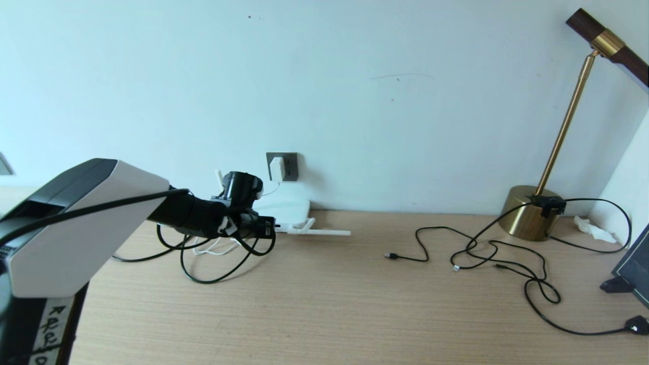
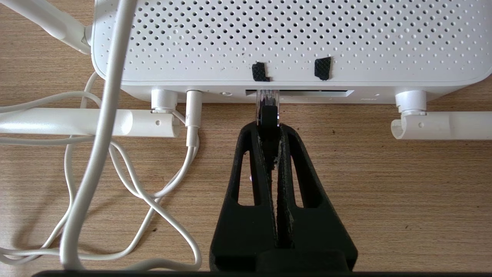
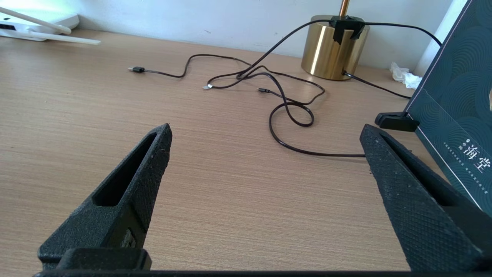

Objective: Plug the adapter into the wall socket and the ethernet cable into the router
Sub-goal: Align cable and router interface

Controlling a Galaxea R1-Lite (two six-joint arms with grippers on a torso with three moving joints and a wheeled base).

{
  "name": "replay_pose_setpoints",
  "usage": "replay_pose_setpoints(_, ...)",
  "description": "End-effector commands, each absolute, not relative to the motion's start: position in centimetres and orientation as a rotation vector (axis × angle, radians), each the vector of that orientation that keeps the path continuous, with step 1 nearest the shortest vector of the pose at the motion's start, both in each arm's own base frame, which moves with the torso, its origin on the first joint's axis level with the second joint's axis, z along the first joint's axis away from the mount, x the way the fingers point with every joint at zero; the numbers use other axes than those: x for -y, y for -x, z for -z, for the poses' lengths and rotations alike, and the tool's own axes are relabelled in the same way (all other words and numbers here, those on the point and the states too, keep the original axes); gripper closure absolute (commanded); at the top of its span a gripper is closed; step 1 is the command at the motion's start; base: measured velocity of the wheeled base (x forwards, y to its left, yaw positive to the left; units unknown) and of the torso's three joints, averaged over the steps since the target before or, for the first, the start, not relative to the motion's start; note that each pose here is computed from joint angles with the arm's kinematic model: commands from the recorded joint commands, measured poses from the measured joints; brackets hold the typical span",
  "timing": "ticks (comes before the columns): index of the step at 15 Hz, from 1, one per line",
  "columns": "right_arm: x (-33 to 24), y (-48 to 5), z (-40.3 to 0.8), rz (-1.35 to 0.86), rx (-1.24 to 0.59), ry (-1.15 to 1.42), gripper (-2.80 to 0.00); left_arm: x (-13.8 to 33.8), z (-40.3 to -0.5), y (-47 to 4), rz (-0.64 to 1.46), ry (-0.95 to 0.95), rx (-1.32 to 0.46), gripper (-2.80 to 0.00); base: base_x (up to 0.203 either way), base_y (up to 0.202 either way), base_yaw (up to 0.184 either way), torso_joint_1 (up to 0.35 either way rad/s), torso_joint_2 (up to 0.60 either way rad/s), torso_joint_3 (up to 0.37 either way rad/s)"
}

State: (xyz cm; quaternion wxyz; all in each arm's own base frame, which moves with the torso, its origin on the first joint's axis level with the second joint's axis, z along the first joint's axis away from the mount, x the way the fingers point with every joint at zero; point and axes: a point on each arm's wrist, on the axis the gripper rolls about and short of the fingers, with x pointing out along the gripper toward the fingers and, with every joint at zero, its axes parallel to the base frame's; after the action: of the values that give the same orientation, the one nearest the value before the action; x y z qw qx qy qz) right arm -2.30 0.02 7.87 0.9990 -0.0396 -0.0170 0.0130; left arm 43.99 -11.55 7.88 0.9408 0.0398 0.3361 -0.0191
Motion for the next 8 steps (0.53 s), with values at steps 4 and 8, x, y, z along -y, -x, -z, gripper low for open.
replay_pose_setpoints(4, -0.02, 2.2, -7.58, -0.027, 0.023, 0.08, -2.8, 11.1, -8.04, -44.13, 0.027, -0.076, -0.68, 0.0, 0.0, 0.0, 0.0, 0.0, 0.0, 0.0)
replay_pose_setpoints(8, -0.02, 2.2, -7.58, -0.027, 0.023, 0.08, -2.8, 10.97, -7.97, -44.17, 0.024, -0.075, -0.681, 0.0, 0.0, 0.0, 0.0, 0.0, 0.0, 0.0)
